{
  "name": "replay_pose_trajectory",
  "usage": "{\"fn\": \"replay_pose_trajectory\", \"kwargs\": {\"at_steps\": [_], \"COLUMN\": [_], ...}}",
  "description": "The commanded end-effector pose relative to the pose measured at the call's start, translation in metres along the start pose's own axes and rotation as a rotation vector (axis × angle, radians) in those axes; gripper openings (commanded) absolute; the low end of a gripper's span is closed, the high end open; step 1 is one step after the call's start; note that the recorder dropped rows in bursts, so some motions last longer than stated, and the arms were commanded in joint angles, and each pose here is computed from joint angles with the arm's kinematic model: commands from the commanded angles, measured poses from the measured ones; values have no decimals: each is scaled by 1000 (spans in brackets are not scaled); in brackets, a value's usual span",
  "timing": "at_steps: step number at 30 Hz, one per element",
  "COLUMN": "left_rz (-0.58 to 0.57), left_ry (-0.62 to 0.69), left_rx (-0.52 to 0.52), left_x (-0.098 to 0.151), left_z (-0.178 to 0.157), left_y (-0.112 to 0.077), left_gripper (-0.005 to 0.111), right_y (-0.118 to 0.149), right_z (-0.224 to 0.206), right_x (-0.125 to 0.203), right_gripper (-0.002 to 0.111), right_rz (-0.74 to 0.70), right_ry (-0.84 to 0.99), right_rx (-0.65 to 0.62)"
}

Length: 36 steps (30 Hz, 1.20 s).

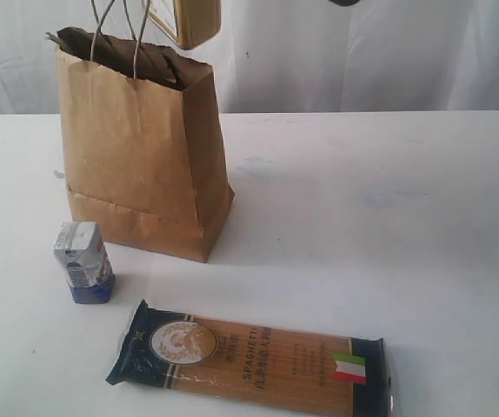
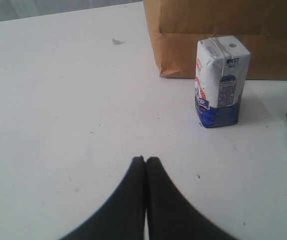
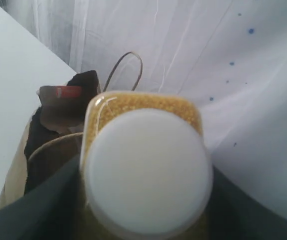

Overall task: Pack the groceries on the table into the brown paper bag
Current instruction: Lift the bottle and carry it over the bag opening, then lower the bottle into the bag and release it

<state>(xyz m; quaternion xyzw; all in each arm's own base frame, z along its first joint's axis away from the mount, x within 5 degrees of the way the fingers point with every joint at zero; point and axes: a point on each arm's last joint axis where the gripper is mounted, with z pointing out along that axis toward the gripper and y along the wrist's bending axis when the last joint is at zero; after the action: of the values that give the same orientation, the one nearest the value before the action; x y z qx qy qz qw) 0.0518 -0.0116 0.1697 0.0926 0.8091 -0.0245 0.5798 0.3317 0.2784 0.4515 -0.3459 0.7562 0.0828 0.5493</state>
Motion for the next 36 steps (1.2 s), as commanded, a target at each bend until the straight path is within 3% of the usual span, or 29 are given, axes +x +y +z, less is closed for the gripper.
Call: {"fn": "replay_pose_trajectory", "kwargs": {"at_steps": [1,6,14,22,28,36], "left_rz": [-1,-1,-1,-1,-1,-1], "left_ry": [-5,-5,-5,-5,-5,-5], "left_rx": [-4,-4,-4,-4,-4,-4], "left_x": [0,0,0,0,0,0], "left_z": [0,0,0,0,0,0], "left_y": [0,0,0,0,0,0], "left_gripper": [0,0,0,0,0,0], "right_y": [-5,9,23,35,23,21], "right_z": [-1,9,8,34,74,75], "right_x": [-12,-10,-13,6,34,48], "right_gripper": [0,0,0,0,0,0], "right_rz": [-21,-13,-49,-44,-35,11], "right_ry": [-84,-77,-86,5,83,212], "right_rx": [7,-95,-124,-170,-136,-150]}}
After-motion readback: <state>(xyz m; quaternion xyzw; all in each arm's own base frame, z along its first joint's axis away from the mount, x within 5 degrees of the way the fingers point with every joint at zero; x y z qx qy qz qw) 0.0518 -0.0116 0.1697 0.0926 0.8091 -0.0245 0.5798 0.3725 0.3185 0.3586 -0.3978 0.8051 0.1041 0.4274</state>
